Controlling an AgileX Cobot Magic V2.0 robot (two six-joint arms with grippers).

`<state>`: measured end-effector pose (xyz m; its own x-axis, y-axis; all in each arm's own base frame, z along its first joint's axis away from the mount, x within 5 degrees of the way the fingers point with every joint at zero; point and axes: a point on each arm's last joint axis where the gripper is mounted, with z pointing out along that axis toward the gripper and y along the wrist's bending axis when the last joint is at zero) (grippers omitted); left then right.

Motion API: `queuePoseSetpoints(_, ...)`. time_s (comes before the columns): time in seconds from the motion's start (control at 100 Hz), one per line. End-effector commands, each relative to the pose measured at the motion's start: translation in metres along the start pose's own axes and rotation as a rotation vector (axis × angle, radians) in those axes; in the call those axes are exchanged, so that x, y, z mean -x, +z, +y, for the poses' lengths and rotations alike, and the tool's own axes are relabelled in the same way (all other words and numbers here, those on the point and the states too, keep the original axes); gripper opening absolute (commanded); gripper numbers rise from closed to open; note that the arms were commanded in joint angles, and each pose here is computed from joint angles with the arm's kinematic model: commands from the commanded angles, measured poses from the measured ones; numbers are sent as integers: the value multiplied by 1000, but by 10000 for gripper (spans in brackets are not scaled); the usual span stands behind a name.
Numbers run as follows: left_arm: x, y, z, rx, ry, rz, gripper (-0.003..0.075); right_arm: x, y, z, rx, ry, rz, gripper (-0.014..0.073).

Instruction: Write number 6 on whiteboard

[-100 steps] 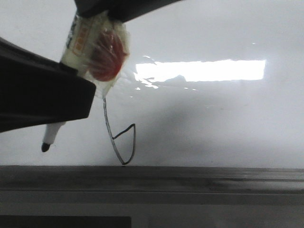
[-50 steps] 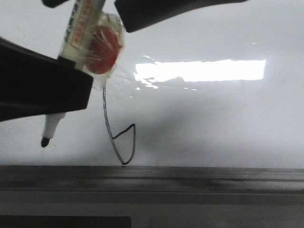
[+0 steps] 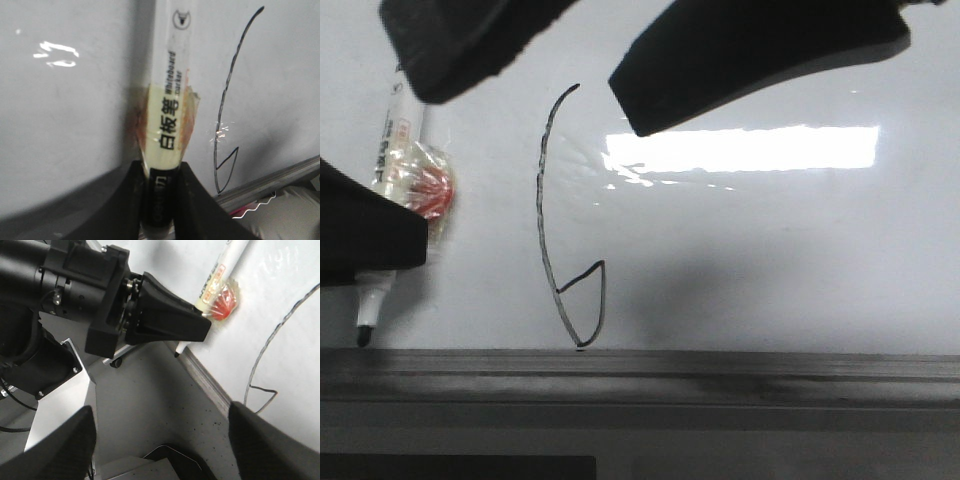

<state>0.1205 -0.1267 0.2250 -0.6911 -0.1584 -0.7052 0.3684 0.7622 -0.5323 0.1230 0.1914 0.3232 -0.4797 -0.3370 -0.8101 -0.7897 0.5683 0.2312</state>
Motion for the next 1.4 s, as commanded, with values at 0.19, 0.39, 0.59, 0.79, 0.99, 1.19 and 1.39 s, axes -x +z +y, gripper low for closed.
queuePoseSetpoints(0.19, 15, -1, -8, -26, 85, -87, 129, 18, -13, 3, 6, 1, -115, 489)
queuePoseSetpoints(0.39, 20, -1, -8, -23, 42, -139, 442, 18, -13, 3, 6, 1, -115, 489)
queuePoseSetpoints(0.59, 20, -4, -8, -29, 24, -143, 452, 18, -13, 3, 6, 4, -116, 481)
queuePoseSetpoints(0.79, 29, -28, -15, -104, 25, -235, 365, 19, -25, 4, 9, 15, -149, 61)
queuePoseSetpoints(0.99, 37, -72, -22, -222, 131, -396, -15, 14, -60, 4, -13, -68, -293, -64)
queuePoseSetpoints(1.19, 35, -107, -24, -281, 324, -509, -19, -13, -98, 1, -22, -118, -471, -64)
queuePoseSetpoints(1.39, 19, -122, -12, -287, 438, -581, -19, -58, -129, -6, -23, -159, -696, -64)
